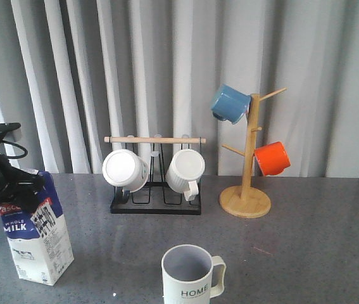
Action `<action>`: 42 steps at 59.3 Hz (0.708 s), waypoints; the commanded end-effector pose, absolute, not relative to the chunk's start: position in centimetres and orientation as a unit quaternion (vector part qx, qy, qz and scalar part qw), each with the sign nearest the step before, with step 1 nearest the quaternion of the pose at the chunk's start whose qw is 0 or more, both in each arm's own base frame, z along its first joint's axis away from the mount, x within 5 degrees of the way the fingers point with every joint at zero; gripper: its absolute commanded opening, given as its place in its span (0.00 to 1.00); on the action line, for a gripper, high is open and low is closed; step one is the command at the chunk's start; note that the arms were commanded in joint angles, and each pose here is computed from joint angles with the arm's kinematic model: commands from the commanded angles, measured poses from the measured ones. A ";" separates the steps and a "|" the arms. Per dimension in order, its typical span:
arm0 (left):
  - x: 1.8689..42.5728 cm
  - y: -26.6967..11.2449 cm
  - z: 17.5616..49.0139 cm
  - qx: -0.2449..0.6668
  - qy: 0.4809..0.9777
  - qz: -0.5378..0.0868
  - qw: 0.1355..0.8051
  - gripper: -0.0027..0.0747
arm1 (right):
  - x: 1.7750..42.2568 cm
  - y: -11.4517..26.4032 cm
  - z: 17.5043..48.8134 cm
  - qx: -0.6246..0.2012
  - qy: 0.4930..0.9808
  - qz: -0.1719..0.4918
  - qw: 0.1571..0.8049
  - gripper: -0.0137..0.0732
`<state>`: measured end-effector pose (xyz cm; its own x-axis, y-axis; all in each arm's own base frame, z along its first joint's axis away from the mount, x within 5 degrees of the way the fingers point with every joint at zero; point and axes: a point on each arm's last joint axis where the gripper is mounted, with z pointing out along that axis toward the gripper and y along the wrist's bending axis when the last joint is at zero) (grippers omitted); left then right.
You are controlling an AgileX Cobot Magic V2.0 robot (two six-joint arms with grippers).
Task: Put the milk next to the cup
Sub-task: 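Lift the milk carton with the left gripper and carry it toward the mug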
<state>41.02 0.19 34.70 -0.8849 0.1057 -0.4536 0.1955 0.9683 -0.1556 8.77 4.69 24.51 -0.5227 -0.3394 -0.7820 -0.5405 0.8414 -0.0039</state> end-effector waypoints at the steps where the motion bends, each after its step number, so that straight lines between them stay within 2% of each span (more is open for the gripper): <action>1: 40.1 -0.7 38.3 0.072 0.944 -0.130 0.295 0.09 | 9.2 4.7 25.7 -0.244 0.850 0.118 0.452 0.15; 7: 39.9 -1.3 39.0 0.071 0.934 -0.170 0.308 0.02 | 9.2 4.7 25.7 -0.244 0.850 0.118 0.452 0.15; 16: 39.0 -2.6 41.5 0.084 0.899 -0.239 0.357 0.02 | 9.2 4.7 25.7 -0.244 0.850 0.118 0.452 0.15; 30: 36.0 -5.3 46.7 0.149 0.808 -0.370 0.434 0.02 | 9.2 4.7 25.7 -0.244 0.850 0.119 0.451 0.15; 36: 34.9 -6.7 47.8 0.170 0.789 -0.388 0.445 0.02 | 9.2 4.7 25.7 -0.243 0.850 0.120 0.451 0.15; 42: 34.5 -8.2 47.9 0.188 0.790 -0.375 0.446 0.02 | 9.2 4.7 25.7 -0.243 0.850 0.120 0.451 0.15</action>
